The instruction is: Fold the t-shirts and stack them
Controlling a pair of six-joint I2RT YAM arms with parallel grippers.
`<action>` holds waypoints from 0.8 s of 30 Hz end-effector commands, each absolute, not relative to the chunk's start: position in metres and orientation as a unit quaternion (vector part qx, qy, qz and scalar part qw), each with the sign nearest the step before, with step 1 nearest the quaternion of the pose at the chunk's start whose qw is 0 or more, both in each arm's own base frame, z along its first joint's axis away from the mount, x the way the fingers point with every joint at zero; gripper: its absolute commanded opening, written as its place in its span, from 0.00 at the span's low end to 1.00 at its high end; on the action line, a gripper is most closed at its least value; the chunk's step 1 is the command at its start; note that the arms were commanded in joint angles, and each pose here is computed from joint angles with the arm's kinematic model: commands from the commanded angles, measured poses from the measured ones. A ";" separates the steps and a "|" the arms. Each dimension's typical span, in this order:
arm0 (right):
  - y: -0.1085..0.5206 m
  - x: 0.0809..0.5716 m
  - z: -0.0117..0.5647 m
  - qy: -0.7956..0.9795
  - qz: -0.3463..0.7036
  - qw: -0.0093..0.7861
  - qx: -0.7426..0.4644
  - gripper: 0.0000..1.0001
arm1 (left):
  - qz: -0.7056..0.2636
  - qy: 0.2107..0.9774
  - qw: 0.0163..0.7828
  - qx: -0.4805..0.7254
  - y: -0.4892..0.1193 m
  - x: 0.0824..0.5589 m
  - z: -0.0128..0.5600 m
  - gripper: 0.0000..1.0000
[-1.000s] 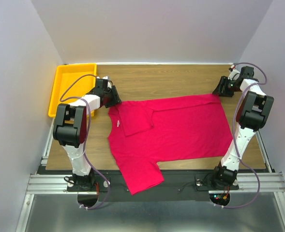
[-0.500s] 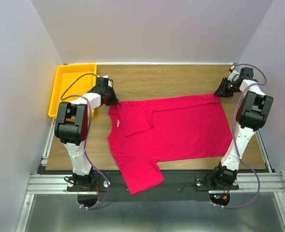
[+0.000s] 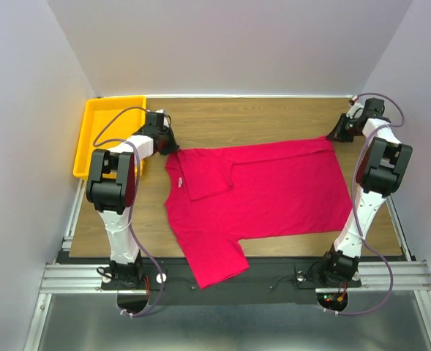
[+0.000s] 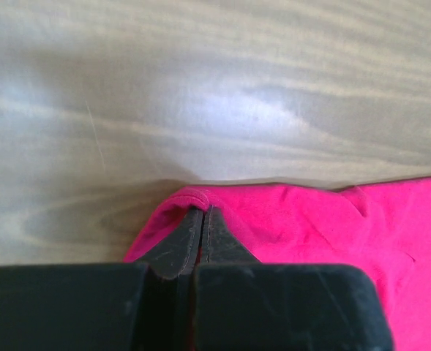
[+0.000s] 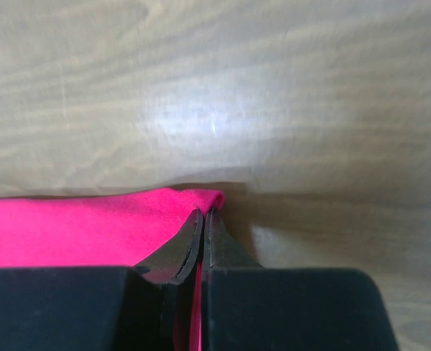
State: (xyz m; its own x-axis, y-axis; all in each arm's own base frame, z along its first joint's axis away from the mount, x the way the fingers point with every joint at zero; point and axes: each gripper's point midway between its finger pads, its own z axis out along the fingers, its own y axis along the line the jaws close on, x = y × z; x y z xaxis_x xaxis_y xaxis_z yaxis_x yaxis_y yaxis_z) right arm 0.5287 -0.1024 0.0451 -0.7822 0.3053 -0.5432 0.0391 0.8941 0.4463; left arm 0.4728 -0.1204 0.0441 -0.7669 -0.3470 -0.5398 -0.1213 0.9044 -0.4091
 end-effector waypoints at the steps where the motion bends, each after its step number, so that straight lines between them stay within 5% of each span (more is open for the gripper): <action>1: -0.117 0.566 0.069 0.900 0.195 0.377 0.098 0.00 | -0.185 0.906 0.359 -0.128 -0.116 0.510 0.074 0.00; 18: -0.145 0.632 0.074 0.871 0.180 0.434 0.140 0.02 | -0.199 0.890 0.388 -0.132 -0.122 0.607 0.087 0.00; 19: -0.145 0.633 0.079 0.870 0.181 0.440 0.133 0.16 | -0.206 0.888 0.390 -0.130 -0.125 0.609 0.091 0.05; 21: -0.145 0.632 0.095 0.867 0.174 0.452 0.119 0.32 | -0.213 0.881 0.403 -0.124 -0.127 0.614 0.106 0.34; 22: -0.146 0.632 0.104 0.866 0.168 0.458 0.113 0.42 | -0.214 0.877 0.413 -0.122 -0.127 0.615 0.115 0.41; 24: -0.147 0.625 0.110 0.868 0.156 0.461 0.104 0.47 | -0.215 0.866 0.437 -0.117 -0.124 0.614 0.141 0.53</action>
State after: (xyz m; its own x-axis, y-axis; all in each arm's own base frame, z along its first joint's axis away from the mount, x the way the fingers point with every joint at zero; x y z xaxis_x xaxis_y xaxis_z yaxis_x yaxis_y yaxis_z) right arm 0.6140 -0.1374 0.0470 -0.6528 0.3943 -0.6468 0.0942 0.8895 0.4471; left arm 0.5984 -0.1303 0.0616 -0.7021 -0.3788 -0.6030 -0.0894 0.8870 -0.4530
